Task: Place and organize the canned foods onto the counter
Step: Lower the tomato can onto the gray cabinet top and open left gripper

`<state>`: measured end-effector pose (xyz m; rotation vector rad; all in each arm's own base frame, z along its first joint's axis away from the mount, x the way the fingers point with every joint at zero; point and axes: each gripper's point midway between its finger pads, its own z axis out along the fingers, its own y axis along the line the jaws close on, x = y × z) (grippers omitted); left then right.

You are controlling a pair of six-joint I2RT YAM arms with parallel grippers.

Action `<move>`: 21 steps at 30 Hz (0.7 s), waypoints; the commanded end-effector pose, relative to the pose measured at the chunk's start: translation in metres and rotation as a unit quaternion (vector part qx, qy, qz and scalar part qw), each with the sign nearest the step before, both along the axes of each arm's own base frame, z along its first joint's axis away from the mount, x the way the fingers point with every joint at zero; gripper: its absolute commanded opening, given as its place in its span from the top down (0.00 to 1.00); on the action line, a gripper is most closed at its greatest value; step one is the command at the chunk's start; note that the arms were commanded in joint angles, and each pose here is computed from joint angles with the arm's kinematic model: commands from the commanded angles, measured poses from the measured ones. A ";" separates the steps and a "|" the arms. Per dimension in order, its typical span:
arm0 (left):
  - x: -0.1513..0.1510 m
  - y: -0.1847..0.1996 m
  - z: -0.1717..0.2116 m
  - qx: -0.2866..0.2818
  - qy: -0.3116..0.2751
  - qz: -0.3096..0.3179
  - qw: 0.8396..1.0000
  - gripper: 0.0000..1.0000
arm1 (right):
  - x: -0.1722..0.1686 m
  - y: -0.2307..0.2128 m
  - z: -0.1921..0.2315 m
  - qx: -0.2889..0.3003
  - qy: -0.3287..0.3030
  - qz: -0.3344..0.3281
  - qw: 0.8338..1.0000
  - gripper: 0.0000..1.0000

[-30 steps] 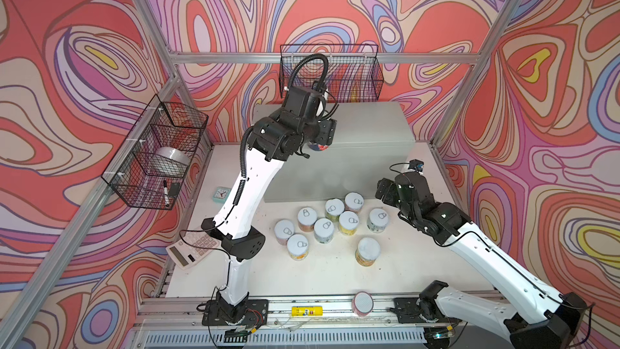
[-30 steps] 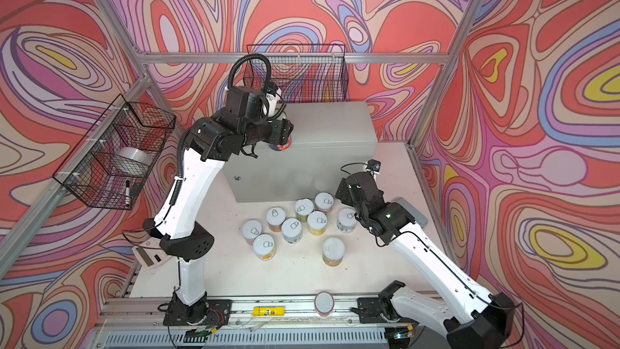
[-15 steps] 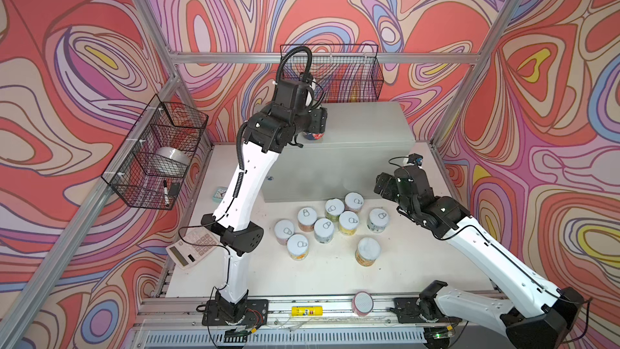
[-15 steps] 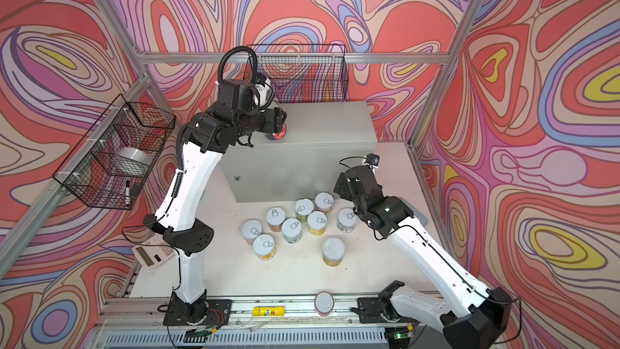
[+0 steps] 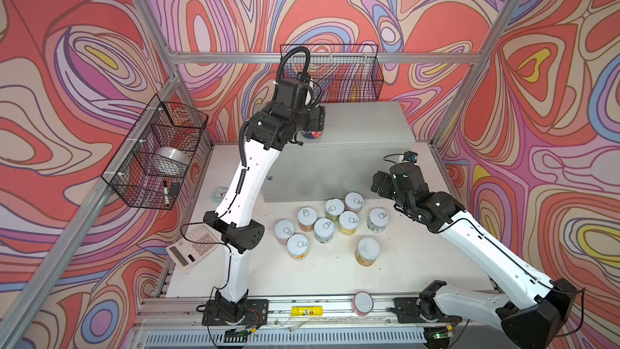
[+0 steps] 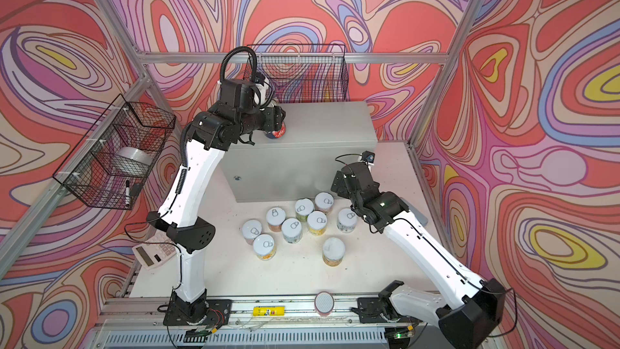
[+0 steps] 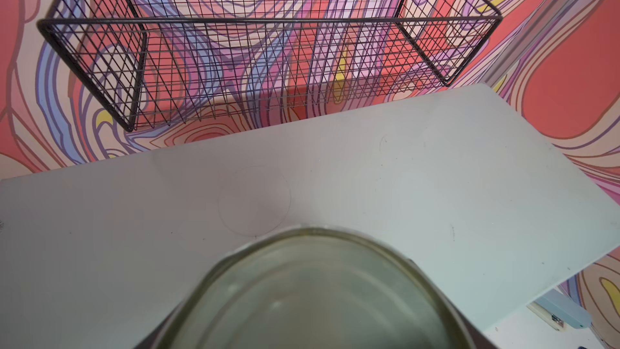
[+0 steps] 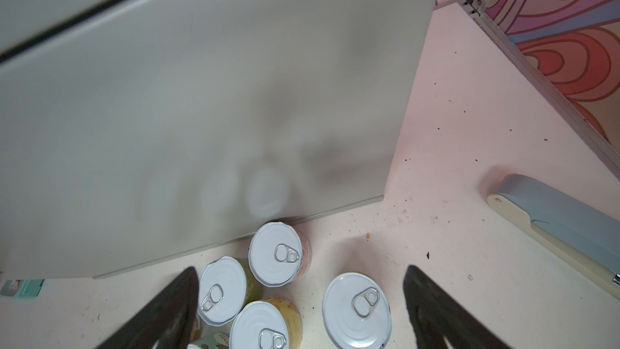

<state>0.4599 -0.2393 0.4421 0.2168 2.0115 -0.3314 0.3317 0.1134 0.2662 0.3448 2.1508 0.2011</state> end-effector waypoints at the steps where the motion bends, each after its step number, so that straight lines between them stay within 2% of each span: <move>1: 0.007 0.000 0.040 -0.039 -0.067 0.008 0.997 0.55 | 0.007 0.005 0.011 0.006 -0.014 0.009 1.000 0.02; 3: 0.008 -0.001 0.040 -0.041 -0.068 0.006 0.997 0.37 | 0.009 0.008 0.013 0.007 -0.015 0.016 1.000 0.02; 4: 0.008 -0.002 0.041 -0.043 -0.068 0.005 0.997 0.34 | 0.010 0.010 0.013 0.006 -0.015 0.020 1.000 0.02; 5: 0.008 -0.003 0.042 -0.046 -0.070 0.002 0.997 0.20 | 0.011 0.012 0.015 0.006 -0.016 0.025 1.000 0.02; 6: 0.009 -0.004 0.042 -0.048 -0.071 0.000 0.996 0.01 | 0.012 0.013 0.016 0.006 -0.018 0.027 0.999 0.02; 14: 0.012 -0.009 0.050 -0.061 -0.086 -0.006 0.994 0.00 | 0.019 0.022 0.029 0.006 -0.035 0.051 0.998 0.02; 17: 0.007 -0.004 0.064 -0.058 -0.107 -0.005 0.993 0.00 | 0.021 0.028 0.051 0.009 -0.062 0.070 0.996 0.02; 21: -0.014 0.018 0.099 -0.044 -0.152 0.010 0.987 0.00 | 0.016 0.041 0.094 0.015 -0.103 0.122 0.987 0.06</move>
